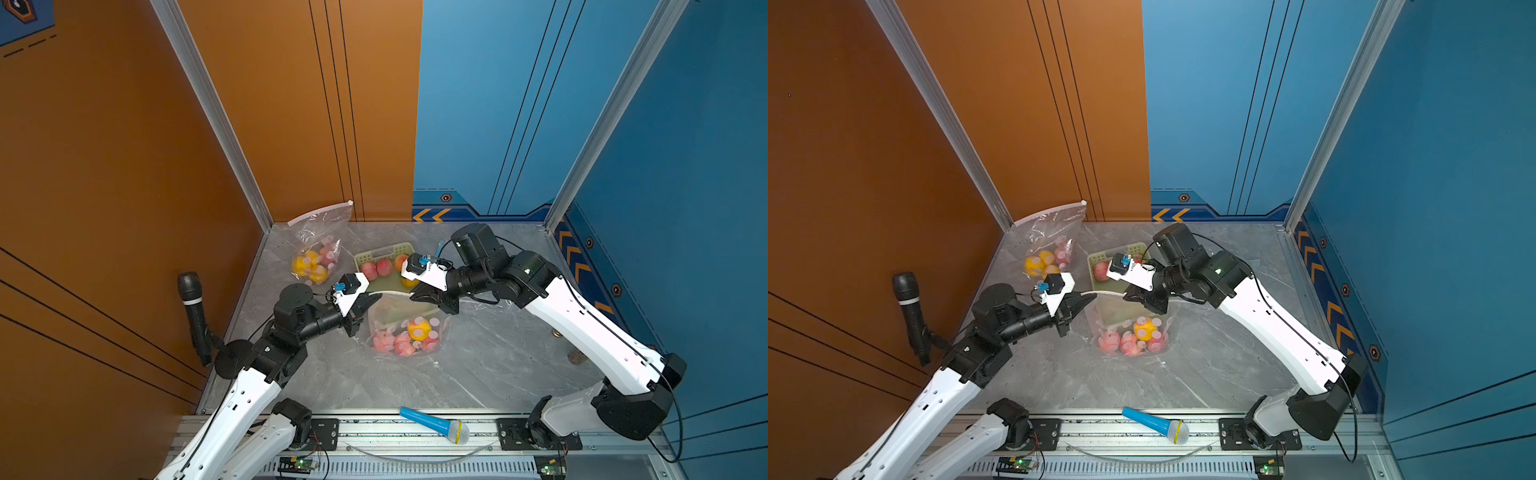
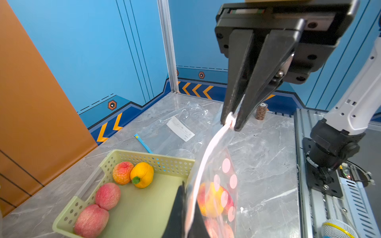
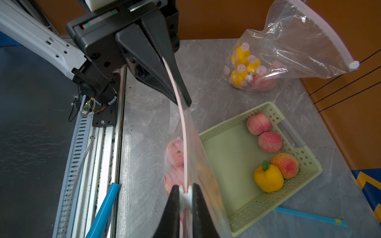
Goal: Place the peach in a zip-top bag and seal the zipper
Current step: Zip the zipper on the zipper food storage bag, then place the zipper food storage bag at the center of the board.
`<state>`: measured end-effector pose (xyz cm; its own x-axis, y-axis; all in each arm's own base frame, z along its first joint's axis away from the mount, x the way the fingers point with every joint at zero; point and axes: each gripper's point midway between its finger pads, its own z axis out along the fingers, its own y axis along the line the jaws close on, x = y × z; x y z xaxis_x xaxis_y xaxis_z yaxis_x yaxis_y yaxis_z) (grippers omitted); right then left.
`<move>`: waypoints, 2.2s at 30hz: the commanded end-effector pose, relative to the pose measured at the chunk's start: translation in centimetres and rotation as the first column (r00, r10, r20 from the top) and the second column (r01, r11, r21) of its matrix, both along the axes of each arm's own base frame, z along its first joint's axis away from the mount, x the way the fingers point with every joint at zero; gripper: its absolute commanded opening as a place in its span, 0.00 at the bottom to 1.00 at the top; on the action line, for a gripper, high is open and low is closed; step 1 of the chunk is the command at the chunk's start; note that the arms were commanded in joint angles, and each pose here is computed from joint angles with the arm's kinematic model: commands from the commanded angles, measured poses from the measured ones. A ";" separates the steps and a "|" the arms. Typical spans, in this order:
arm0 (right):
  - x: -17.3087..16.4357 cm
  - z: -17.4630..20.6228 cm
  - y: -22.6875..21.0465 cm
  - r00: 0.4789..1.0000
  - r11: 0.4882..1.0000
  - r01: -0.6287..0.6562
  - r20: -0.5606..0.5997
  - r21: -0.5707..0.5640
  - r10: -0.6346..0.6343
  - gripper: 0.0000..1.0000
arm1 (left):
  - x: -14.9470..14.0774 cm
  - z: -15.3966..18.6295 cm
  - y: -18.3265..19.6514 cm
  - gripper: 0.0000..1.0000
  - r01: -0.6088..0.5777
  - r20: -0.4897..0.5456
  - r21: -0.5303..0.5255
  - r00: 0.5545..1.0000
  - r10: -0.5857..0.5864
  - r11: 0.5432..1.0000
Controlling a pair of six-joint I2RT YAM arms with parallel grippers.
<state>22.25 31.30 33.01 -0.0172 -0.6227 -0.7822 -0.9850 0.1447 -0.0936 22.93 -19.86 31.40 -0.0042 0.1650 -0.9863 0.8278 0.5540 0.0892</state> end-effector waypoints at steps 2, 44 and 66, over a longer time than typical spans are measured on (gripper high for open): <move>0.1 -0.3 -1.7 0.998 0.998 0.058 -0.019 -0.024 -0.058 0.11 | 1.1 -0.8 1.9 0.00 -0.123 -0.022 0.009 0.992 0.123 0.992; 2.0 -1.0 -4.7 0.972 0.972 0.233 -0.037 0.034 -0.232 0.11 | 5.0 -0.5 8.8 0.00 -0.507 -0.067 -0.048 0.861 0.503 0.861; 2.3 5.5 -3.6 0.880 0.878 0.414 0.142 0.239 -0.454 0.83 | 6.7 1.6 14.6 0.00 -0.727 -0.098 -0.120 0.686 0.721 0.676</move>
<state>21.95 30.09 34.68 -0.0919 -0.5306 -0.8426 -0.9101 0.3881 -0.1451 29.38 -7.12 30.81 -0.1505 0.0065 -0.9886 0.2519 0.9672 -0.0320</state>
